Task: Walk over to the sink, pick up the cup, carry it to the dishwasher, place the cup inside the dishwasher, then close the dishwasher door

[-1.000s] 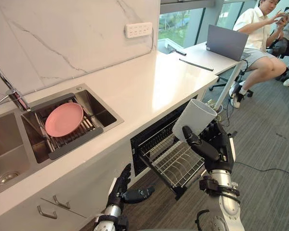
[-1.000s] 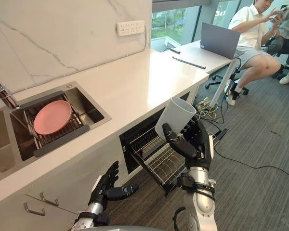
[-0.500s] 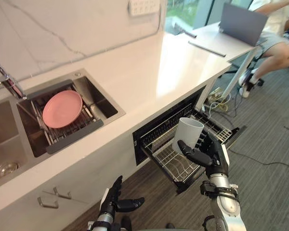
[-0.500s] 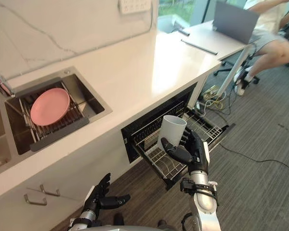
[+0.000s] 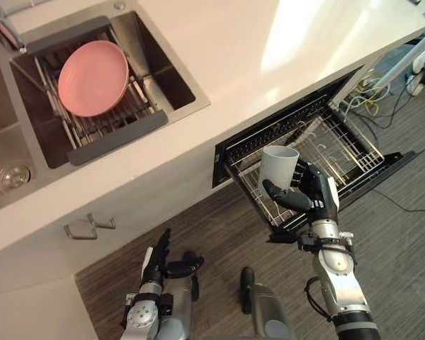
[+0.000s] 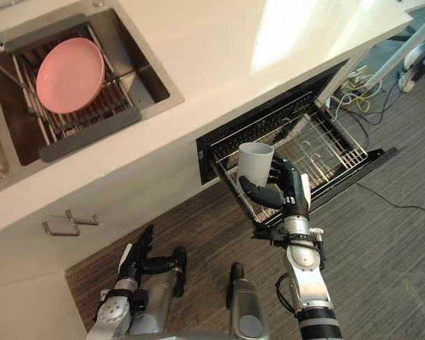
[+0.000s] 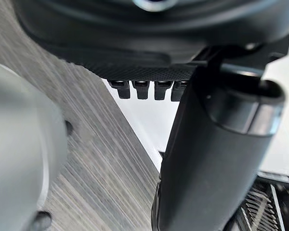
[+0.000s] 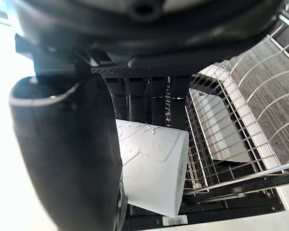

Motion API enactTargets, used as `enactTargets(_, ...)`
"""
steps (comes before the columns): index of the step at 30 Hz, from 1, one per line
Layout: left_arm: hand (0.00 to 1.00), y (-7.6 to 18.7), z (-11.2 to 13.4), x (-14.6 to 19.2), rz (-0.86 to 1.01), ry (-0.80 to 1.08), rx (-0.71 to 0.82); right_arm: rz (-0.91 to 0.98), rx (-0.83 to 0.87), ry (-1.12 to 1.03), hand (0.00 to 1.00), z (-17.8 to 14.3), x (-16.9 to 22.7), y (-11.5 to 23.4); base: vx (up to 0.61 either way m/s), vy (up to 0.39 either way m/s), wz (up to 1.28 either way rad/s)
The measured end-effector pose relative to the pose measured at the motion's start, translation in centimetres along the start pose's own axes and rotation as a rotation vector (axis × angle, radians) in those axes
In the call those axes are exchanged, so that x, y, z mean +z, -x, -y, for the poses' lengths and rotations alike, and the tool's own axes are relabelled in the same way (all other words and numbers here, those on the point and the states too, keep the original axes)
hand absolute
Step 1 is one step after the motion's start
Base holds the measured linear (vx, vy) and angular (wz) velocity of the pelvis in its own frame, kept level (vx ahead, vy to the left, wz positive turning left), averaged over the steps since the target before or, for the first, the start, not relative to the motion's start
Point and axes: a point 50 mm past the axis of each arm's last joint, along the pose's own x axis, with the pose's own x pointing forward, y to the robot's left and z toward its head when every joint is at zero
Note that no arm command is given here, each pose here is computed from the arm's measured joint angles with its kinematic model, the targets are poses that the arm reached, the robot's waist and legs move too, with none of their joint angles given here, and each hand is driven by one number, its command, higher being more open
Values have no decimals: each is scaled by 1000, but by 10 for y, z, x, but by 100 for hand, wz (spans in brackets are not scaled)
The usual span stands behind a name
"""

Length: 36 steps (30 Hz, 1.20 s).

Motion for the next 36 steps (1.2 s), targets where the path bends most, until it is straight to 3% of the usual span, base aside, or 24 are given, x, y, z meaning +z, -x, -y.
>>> enactTargets(7,100,-11,1,16,59,29,11,106,-15,68,0,7,28,-30,-22,-22,2)
enactTargets(20,100,-21,8,33,115,48,10,126,-48,245,0,24,51,-72,2,-5,0)
enactTargets(36,100,-33,13,39,124,48,11,82,19,518,0,9,61,-111,-1,0,1)
